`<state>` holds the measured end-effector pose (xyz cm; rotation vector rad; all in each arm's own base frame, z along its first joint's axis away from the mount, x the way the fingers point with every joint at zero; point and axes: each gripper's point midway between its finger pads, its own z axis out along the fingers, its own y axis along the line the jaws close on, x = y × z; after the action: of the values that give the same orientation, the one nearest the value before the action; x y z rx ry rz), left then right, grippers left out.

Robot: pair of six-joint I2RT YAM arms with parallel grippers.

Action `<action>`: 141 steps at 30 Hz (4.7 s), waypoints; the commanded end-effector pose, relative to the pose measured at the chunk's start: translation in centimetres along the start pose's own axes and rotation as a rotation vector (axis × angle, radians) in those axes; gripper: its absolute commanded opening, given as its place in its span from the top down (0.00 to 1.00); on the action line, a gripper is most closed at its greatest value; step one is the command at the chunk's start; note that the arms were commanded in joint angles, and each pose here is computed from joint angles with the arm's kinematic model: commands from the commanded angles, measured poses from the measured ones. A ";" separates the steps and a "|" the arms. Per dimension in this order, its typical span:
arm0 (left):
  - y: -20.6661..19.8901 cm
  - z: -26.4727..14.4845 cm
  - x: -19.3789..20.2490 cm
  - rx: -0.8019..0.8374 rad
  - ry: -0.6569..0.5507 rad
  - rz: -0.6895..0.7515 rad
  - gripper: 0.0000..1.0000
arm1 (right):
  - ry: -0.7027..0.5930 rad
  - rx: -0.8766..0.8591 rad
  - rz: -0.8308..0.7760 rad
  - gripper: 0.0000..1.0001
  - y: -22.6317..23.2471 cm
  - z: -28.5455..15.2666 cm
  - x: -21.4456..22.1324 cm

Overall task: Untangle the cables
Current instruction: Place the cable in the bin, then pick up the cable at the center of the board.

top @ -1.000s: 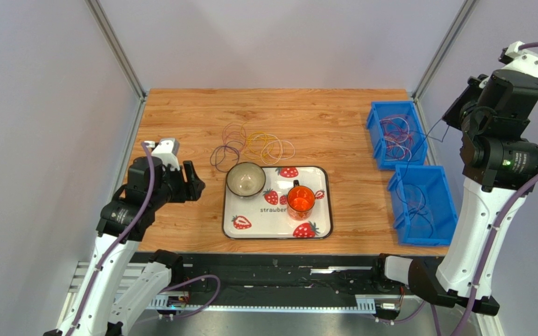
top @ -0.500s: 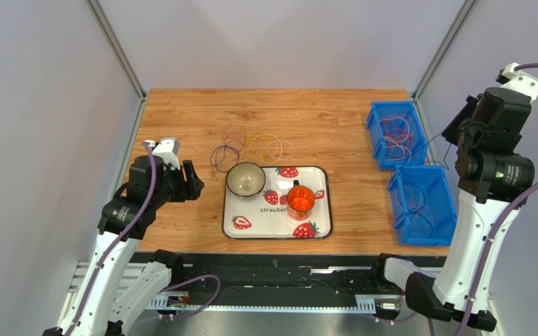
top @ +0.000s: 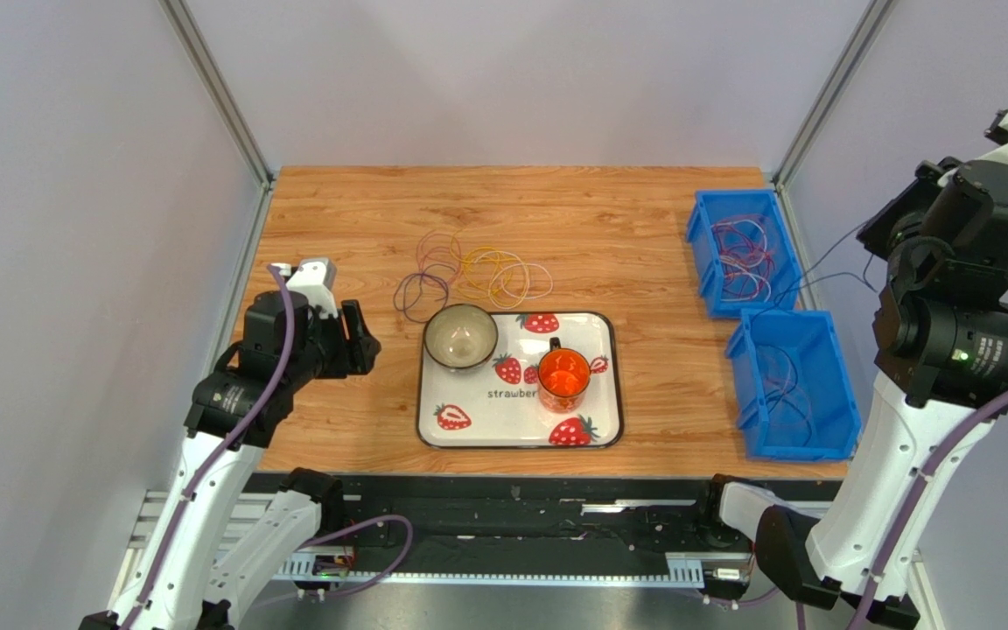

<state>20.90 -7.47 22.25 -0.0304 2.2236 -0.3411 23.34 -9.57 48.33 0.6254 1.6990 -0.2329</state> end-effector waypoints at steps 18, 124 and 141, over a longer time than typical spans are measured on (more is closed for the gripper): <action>0.7 0.3 -0.7 -0.046 -0.029 -0.012 0.37 | 0.077 0.066 -0.004 1.00 -1.6 3.3 6.2; 0.7 1.3 -0.3 -0.062 0.025 -0.018 0.34 | 0.350 -0.367 0.149 0.30 8.9 4.7 18.8; 2.1 9.3 -3.7 -0.226 -0.039 -0.212 0.37 | 0.506 -0.704 -0.073 0.30 18.8 -2.9 27.4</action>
<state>27.05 -7.21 17.89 -0.3008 2.3204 -0.2148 27.58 13.30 27.47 0.1212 2.1156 0.5022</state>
